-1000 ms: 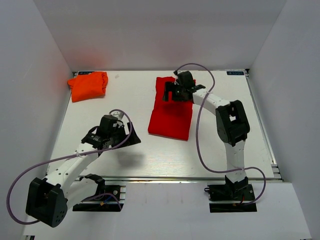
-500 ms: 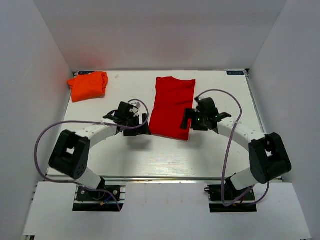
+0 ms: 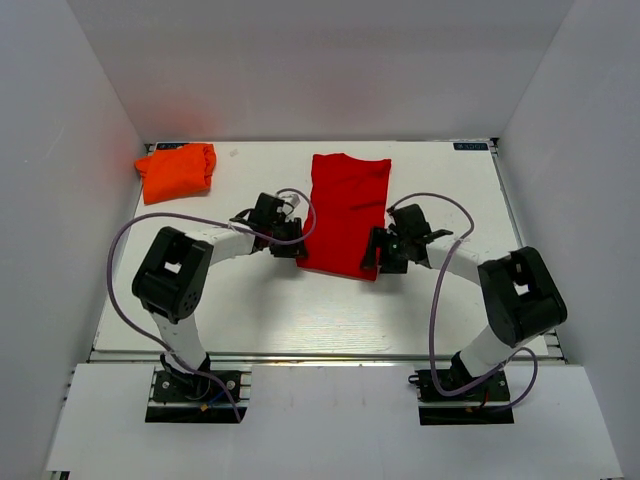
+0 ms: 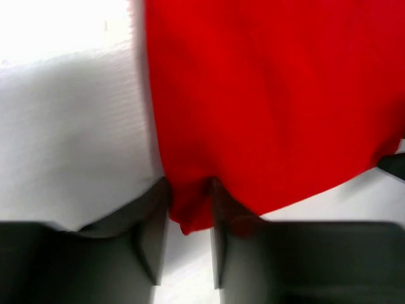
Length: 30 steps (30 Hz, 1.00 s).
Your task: Fold and stack the t-shirts
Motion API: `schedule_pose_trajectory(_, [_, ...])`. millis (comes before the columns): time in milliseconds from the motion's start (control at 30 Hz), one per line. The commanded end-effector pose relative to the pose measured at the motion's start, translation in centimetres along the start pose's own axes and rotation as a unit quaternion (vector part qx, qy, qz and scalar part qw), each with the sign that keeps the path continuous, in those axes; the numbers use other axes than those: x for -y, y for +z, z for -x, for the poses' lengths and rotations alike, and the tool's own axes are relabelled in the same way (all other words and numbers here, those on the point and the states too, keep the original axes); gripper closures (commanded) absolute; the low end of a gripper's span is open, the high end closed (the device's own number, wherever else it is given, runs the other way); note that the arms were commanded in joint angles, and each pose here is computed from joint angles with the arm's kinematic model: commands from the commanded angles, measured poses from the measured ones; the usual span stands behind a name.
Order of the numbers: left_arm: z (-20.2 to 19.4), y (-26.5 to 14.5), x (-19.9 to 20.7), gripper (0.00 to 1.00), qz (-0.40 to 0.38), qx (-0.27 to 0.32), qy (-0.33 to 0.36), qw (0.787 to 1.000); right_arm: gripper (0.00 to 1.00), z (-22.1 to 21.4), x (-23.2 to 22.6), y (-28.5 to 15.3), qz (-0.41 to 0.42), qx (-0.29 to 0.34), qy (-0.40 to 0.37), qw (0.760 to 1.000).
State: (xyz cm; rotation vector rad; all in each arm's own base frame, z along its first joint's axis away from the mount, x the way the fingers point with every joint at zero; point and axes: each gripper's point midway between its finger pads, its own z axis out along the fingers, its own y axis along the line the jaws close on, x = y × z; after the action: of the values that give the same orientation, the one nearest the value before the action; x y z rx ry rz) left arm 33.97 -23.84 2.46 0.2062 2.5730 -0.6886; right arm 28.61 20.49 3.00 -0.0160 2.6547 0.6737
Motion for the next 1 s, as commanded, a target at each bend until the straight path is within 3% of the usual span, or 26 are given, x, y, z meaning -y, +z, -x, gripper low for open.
schedule_pose_trajectory(0, [-3.1,1.1,-0.4,0.62,-0.001,-0.047,0.006,0.999,0.36,-1.5,-0.3,0.8,0.020,-0.030,0.017,0.999])
schedule_pose_trajectory(167, [-5.2,0.9,0.2,0.89,-0.019,-0.048,-0.006,0.999,0.65,-3.1,-0.4,0.5,0.039,-0.036,0.032,0.998])
schedule_pose_trajectory(200, [-5.1,0.6,0.5,1.00,-0.026,-0.045,-0.005,0.999,0.70,-2.9,-0.7,0.2,0.047,-0.032,0.035,0.998])
schedule_pose_trajectory(233, [-4.9,0.3,1.0,1.00,-0.036,-0.042,-0.007,0.998,0.84,-3.5,-0.5,0.2,0.046,-0.039,0.036,0.998])
schedule_pose_trajectory(333, [-5.7,-1.3,2.6,1.00,-0.058,-0.043,0.001,0.997,0.98,-4.9,-0.5,-0.6,0.050,-0.055,0.035,0.997])
schedule_pose_trajectory(433, [-9.3,-4.0,3.0,1.00,-0.062,-0.066,-0.030,0.995,1.00,-6.9,-0.5,-2.8,0.055,-0.065,0.036,0.996])
schedule_pose_trajectory(467, [-8.7,-4.8,3.8,1.00,-0.078,-0.055,-0.025,0.995,1.00,-7.7,-0.2,-3.6,0.053,-0.062,0.037,0.996])
schedule_pose_trajectory(500, [-11.6,-5.4,3.9,1.00,-0.085,-0.084,-0.043,0.992,1.00,-8.9,0.1,-4.2,0.045,-0.079,0.044,0.995])
schedule_pose_trajectory(633, [-15.9,-9.3,5.9,1.00,-0.127,-0.115,-0.073,0.982,1.00,-12.7,0.0,-8.1,0.058,-0.108,0.055,0.991])
schedule_pose_trajectory(733, [-16.3,-12.4,7.3,1.00,-0.142,-0.108,-0.072,0.981,1.00,-14.2,-1.1,-11.2,0.084,-0.117,0.057,0.988])
schedule_pose_trajectory(967, [-13.3,-16.3,10.0,1.00,-0.147,-0.076,-0.055,0.985,1.00,-11.5,-4.1,-15.2,0.117,-0.100,0.009,0.988])
